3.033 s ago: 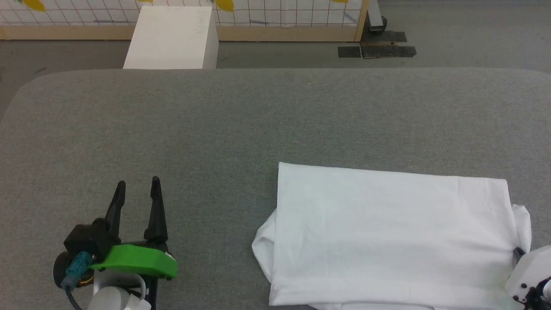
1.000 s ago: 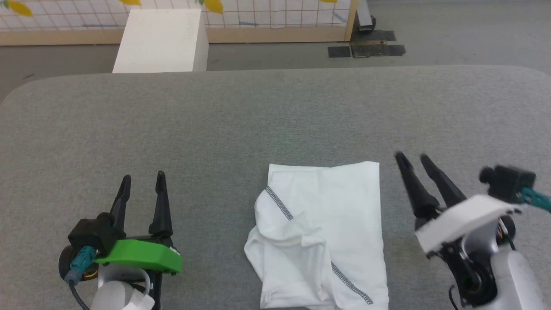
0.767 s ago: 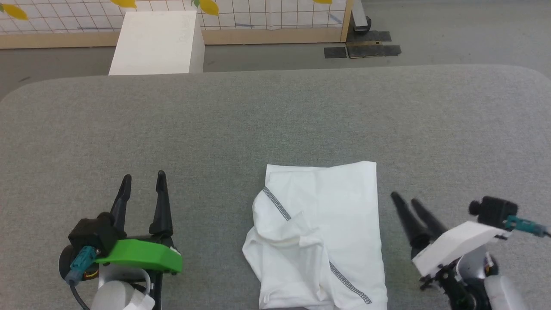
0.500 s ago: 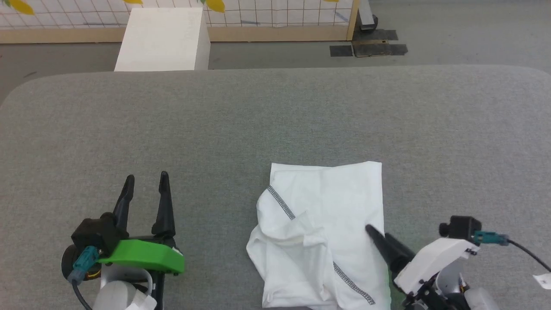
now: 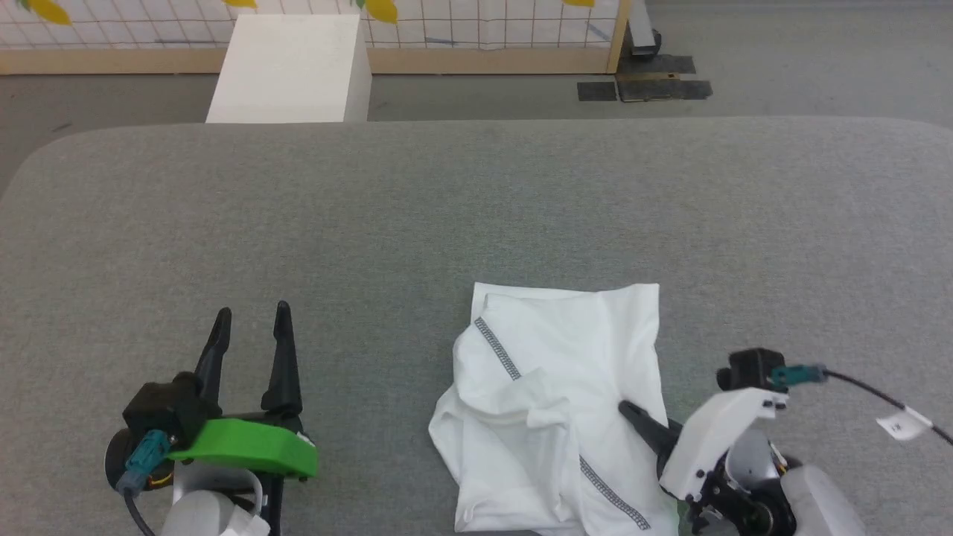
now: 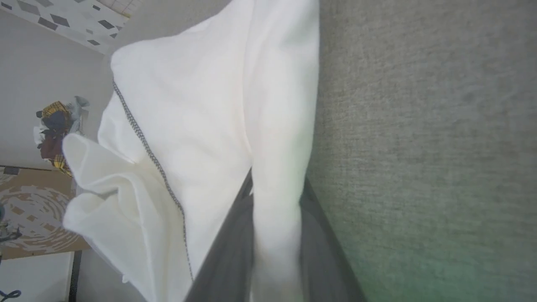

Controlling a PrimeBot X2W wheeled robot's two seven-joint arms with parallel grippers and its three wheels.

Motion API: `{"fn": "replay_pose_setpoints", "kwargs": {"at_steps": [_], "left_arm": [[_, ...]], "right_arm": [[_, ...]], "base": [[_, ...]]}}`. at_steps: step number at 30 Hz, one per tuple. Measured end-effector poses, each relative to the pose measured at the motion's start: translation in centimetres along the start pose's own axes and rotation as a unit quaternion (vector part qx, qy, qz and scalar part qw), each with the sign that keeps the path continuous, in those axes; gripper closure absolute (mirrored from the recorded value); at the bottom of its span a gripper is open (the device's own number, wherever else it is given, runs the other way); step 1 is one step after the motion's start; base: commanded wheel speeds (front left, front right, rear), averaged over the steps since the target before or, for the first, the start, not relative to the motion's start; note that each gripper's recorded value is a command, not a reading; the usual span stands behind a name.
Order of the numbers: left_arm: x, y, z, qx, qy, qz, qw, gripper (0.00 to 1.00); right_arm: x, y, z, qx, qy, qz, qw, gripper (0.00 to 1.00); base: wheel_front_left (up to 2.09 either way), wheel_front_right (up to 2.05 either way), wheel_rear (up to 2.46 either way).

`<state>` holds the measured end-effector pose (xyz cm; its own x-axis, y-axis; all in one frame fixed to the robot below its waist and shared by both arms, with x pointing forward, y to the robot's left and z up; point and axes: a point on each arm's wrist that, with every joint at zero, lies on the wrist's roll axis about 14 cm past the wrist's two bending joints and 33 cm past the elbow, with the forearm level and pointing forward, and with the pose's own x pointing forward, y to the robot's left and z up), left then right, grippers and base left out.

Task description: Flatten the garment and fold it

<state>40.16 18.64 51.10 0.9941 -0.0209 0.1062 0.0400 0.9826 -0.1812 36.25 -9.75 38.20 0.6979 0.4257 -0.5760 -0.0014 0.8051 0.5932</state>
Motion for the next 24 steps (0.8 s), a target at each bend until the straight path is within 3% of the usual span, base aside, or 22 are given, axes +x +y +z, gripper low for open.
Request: {"fn": "replay_pose_setpoints", "kwargs": {"at_steps": [2, 5, 10, 16, 24], "left_arm": [[0.1, -0.3, -0.2, -0.001, 0.002, -0.004, 1.0, 0.0], [0.6, -0.9, -0.2, -0.003, 0.001, -0.013, 1.0, 0.0], [2.0, -3.0, -0.6, -0.005, -0.001, -0.043, 0.999, 0.0], [4.4, -6.8, -1.0, -0.014, -0.007, -0.096, 0.995, 0.0], [8.0, -10.7, -2.5, -0.005, -0.014, -0.162, 0.987, 0.0]], "right_arm": [[-0.2, 0.1, 0.7, -0.047, 0.003, -0.011, 0.999, 1.0], [-1.0, -0.4, 2.8, -0.154, 0.003, -0.051, 0.987, 1.0], [-3.9, -3.3, 8.1, -0.289, -0.01, -0.139, 0.947, 1.0], [-8.1, -7.6, 13.4, -0.34, -0.028, -0.23, 0.911, 1.0], [-13.7, -15.4, 18.8, -0.337, -0.047, -0.358, 0.869, 1.0]], "base": [[0.0, 0.0, 0.0], [0.0, 0.0, 0.0], [0.0, 0.0, 0.0], [0.0, 0.0, 0.0], [0.0, 0.0, 0.0]]}}
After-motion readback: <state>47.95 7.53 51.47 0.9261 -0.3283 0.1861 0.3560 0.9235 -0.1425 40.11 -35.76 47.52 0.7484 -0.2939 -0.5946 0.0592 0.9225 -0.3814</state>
